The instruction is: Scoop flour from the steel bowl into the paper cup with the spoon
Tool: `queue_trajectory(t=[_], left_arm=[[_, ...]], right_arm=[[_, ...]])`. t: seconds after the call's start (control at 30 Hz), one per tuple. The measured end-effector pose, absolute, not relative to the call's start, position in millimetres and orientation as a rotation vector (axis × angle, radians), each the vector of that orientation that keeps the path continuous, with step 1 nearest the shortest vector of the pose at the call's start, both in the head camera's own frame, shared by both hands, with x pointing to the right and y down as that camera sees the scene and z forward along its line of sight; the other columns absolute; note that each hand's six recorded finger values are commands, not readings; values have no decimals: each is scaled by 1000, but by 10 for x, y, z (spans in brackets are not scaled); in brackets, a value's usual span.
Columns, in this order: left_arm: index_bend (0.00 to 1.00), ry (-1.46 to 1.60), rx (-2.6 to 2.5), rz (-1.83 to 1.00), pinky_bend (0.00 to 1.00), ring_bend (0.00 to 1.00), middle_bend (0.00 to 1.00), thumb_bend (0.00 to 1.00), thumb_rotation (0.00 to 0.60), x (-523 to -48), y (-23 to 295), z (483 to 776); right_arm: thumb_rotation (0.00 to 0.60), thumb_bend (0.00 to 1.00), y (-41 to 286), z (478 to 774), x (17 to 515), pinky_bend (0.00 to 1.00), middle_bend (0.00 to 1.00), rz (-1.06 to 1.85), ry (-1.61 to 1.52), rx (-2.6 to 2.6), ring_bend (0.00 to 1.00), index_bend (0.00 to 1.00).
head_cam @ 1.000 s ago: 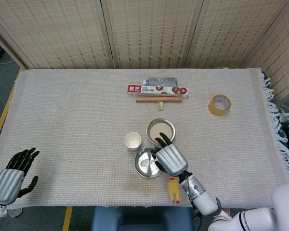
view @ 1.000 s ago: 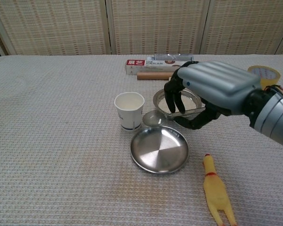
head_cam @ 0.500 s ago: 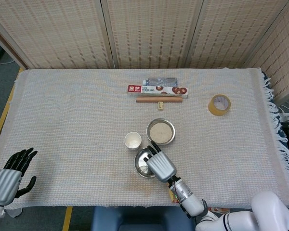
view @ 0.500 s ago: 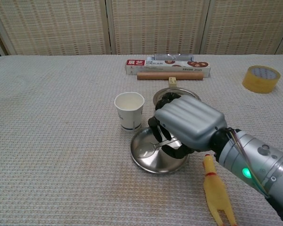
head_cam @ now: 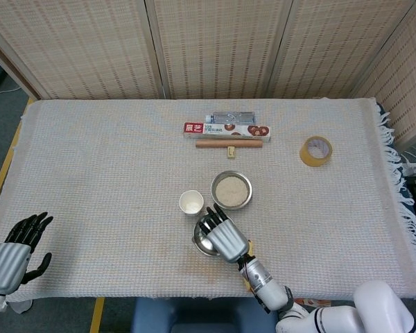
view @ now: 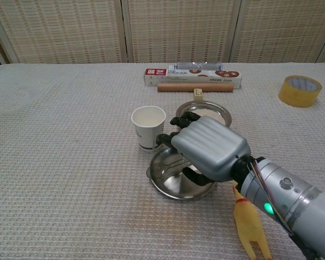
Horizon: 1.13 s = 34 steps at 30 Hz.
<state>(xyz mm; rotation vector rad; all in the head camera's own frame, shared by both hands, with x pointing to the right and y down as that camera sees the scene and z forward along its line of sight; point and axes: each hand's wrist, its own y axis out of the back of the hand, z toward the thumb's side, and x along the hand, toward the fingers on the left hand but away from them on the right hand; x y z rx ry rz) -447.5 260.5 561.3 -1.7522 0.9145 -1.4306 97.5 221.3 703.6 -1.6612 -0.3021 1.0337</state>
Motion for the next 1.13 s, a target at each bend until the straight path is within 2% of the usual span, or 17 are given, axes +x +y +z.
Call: queue_trajectory(t=[0.2,0.5,0.67,0.73,0.93,1.13], left_arm=[[0,913,-1750,-1428,111,0,0,448,600,-4469,2614,5602],[0,915,-1743,-1440,115,0,0,448,600,-4489,2615,5607],[0,925,-1732,-1444,114,0,0,448,600,-4501,2603,5599],[0,935,-1723,-1450,114,0,0,447,600,-4525,2593,5596],[0,963,-1691,-1461,115,0,0,447,600,-4582,2553,5588],[0,950,-1679,-1458,115,0,0,448,600,-4529,2547,5614]], right_arm=[[600,354,2185,6954,1051,72,257,1041,-318,-1668,22,71],[600,315,2098,6476,1452,58,206,1014,-460,-1673,0,4],[600,271,2081,6143,1934,6,41,1051,-570,-1621,0,0],[600,250,2116,6013,2189,0,4,1094,-640,-1588,0,0],[600,240,2409,5586,3248,0,0,1331,-863,-1452,0,0],[600,240,2555,5244,3862,0,0,1443,-945,-1421,0,0]])
